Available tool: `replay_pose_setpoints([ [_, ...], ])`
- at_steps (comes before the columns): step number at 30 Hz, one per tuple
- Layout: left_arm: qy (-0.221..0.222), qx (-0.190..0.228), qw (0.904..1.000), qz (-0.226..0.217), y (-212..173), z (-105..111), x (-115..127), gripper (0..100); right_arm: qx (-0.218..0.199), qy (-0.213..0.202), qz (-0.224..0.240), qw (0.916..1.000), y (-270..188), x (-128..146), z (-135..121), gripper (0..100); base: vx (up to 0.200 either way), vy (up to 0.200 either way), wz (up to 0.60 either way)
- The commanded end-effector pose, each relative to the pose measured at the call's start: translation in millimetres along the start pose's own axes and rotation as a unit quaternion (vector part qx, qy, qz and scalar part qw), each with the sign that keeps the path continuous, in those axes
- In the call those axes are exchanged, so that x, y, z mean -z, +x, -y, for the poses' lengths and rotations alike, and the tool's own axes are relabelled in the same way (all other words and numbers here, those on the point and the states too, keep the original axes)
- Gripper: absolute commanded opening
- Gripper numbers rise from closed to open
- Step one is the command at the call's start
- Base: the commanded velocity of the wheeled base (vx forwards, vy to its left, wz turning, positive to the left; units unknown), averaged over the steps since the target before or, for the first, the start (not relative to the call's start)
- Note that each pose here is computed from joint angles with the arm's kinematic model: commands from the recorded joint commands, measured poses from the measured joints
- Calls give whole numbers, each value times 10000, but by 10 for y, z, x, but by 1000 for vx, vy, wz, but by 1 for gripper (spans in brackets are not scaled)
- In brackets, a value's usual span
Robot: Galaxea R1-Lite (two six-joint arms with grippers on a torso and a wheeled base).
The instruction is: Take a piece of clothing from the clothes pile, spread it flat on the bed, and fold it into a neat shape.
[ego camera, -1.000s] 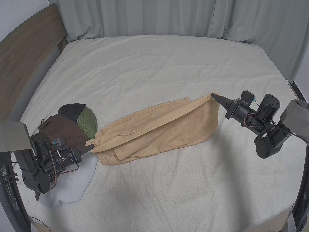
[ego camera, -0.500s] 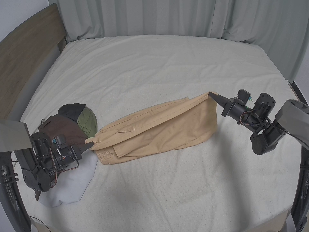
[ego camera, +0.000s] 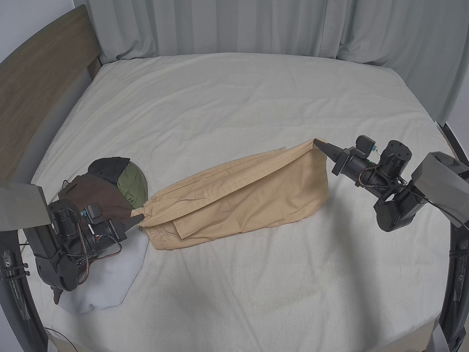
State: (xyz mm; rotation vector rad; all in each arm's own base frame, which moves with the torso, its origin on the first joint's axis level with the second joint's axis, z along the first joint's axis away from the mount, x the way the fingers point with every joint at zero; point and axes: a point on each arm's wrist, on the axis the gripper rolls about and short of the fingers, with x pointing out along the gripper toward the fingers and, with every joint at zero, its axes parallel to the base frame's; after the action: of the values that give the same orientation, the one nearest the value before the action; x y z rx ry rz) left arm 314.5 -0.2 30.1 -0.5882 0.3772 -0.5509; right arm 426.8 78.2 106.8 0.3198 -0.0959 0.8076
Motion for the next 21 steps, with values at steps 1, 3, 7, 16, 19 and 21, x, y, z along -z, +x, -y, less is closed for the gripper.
replay_pose_setpoints([
  [1, -22, 11, 10000, -18, 19, -7, 12, 0, -16, 1, -1, 10000, 42, 52, 41, 0, 0, 0, 0],
  [3, -22, 4, 10000, -14, 32, -20, 13, 0, -16, 1, -1, 10000, 50, 60, 50, 0, 0, 0, 0],
  [7, -50, -94, 9999, 1, 59, -62, 35, 0, 14, -11, 23, 10000, 56, 64, 76, 0, 0, 0, 0],
  [16, -44, -91, 9999, 21, 82, -79, 28, 0, 24, 8, 1, 10000, 71, 70, 82, 0, 0, 0, 0],
  [19, -61, -104, 9999, 14, 100, -101, 38, 0, 24, 8, 1, 10000, 110, 88, 120, 0, 0, 0, 0],
  [21, -53, -103, 9999, 29, 121, -124, 33, 0, 39, 20, -14, 10000, 134, 107, 156, 0, 0, 0, 0],
])
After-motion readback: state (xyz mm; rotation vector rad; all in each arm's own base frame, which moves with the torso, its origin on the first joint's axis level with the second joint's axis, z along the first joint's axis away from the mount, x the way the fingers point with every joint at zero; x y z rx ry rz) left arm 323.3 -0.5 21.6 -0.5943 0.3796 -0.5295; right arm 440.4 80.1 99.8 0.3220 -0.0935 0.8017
